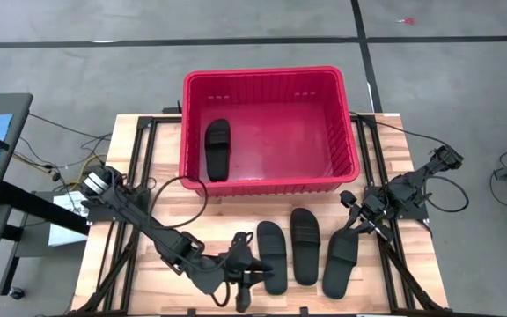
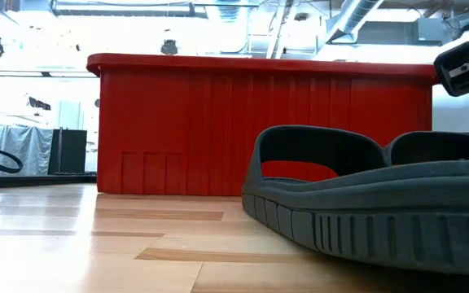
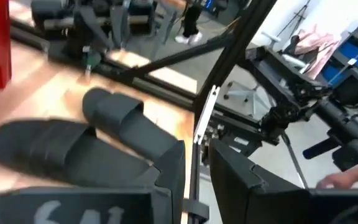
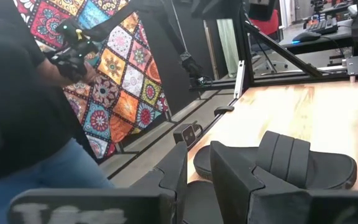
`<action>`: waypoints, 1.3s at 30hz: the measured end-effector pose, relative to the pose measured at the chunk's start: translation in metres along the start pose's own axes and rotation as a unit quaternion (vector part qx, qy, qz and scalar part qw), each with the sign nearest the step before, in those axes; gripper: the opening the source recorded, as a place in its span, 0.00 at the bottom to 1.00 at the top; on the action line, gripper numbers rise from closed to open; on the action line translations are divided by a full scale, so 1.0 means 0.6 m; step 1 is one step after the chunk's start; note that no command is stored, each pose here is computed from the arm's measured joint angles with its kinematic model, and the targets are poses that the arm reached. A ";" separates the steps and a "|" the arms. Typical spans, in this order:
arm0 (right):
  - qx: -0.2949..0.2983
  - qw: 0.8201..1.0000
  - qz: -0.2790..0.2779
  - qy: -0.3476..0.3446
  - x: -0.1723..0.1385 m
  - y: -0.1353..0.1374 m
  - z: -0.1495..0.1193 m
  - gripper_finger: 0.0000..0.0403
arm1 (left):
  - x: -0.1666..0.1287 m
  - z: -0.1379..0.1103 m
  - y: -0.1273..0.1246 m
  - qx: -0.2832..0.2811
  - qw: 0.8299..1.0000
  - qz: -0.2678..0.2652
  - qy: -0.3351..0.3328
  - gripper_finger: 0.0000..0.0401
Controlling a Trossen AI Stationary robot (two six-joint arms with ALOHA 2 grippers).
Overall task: Pick and place slides into bin
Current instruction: Put the black slide into the red container
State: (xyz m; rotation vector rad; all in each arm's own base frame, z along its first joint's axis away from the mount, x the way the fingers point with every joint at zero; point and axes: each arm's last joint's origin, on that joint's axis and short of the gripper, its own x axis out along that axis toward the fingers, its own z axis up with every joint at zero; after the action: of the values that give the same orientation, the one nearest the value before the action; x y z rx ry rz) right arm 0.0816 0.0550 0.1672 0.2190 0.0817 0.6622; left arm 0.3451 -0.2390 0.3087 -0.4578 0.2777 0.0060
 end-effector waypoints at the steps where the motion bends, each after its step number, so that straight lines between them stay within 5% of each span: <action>1: 0.000 1.000 0.000 0.000 0.000 0.000 0.000 0.16 | 0.000 -0.002 0.001 -0.007 1.000 0.001 0.005 0.15; 10: 0.000 1.000 0.000 0.000 0.000 0.000 0.000 0.16 | 0.003 -0.025 -0.002 -0.028 0.998 -0.012 0.053 0.15; 19: 0.000 1.000 0.000 0.000 0.000 0.000 0.000 0.16 | 0.097 -0.082 0.010 -0.014 0.988 -0.051 0.148 0.15; 29: 0.000 1.000 0.000 0.000 0.000 0.000 0.000 0.16 | 0.189 -0.060 0.007 0.085 0.970 -0.041 0.226 0.15; 39: 0.000 1.000 0.000 -0.001 0.000 0.000 0.000 0.16 | 0.180 -0.030 0.001 0.115 0.948 -0.012 0.297 0.15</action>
State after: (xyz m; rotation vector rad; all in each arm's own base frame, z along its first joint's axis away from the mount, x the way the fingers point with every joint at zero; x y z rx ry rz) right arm 0.0816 0.0550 0.1673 0.2191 0.0805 0.6628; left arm 0.4442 -0.2522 0.2642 -0.2192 0.8572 -0.1899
